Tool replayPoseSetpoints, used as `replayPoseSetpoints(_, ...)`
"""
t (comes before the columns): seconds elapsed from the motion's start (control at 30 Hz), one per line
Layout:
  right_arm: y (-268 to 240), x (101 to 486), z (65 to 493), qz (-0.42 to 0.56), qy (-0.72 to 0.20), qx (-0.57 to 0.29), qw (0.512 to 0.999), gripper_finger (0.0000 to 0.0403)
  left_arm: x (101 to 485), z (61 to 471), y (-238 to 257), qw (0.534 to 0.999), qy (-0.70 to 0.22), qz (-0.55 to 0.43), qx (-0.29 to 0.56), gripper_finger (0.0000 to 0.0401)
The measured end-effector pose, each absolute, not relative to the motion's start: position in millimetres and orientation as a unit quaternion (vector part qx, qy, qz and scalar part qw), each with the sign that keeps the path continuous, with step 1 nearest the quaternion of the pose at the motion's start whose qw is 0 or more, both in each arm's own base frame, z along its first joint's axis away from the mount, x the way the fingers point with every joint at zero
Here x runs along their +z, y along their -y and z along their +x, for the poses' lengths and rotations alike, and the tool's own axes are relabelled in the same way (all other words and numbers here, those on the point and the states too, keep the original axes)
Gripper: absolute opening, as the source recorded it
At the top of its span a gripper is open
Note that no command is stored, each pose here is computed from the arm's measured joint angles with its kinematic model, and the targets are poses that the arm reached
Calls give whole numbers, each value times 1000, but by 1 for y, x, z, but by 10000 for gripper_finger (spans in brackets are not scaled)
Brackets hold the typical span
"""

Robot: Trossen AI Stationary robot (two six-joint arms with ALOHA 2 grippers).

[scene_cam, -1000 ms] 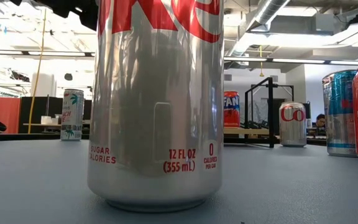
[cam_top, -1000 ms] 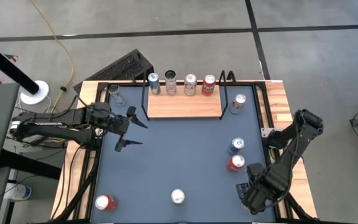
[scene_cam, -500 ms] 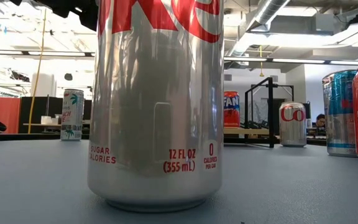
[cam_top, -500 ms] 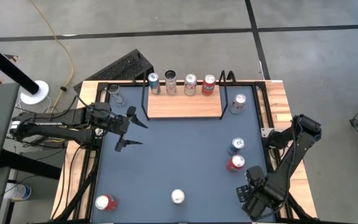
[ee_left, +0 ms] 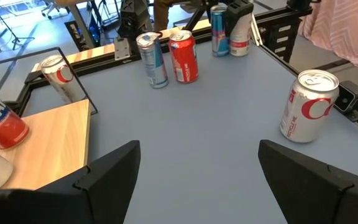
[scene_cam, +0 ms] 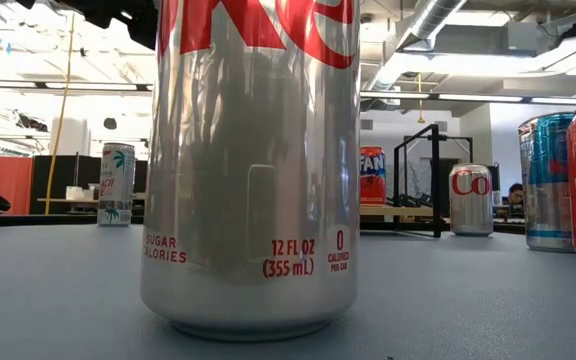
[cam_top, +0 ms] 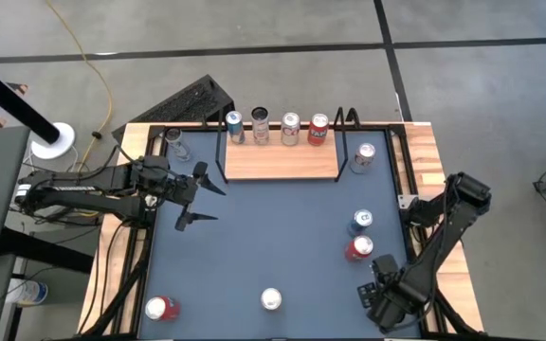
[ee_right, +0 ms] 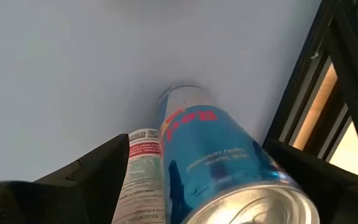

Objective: Place canned beverage on shelf
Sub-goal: Put the bottom blue soda can onto the shelf aligned with the other blue soda can

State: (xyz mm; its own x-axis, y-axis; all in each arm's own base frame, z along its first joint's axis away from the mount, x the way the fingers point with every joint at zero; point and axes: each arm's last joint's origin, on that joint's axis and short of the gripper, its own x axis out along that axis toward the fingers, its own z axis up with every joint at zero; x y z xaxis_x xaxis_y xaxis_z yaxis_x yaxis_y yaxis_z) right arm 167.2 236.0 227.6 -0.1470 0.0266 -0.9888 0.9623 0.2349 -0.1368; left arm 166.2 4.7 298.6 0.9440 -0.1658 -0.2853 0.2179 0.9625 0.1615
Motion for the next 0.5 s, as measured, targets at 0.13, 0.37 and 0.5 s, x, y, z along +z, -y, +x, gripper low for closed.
replayPoseSetpoints(0.13, -235, 233, 165, 416, -613, -446, 503, 348, 299, 166, -5, 981, -136, 96, -98, 318)
replayPoseSetpoints(0.37, -229, 247, 161, 431, -617, -421, 506, 284, 299, 166, -5, 981, -136, 97, -97, 318)
replayPoseSetpoints(0.5, -221, 258, 160, 441, -619, -405, 509, 250, 298, 166, -5, 981, -137, 96, -97, 318)
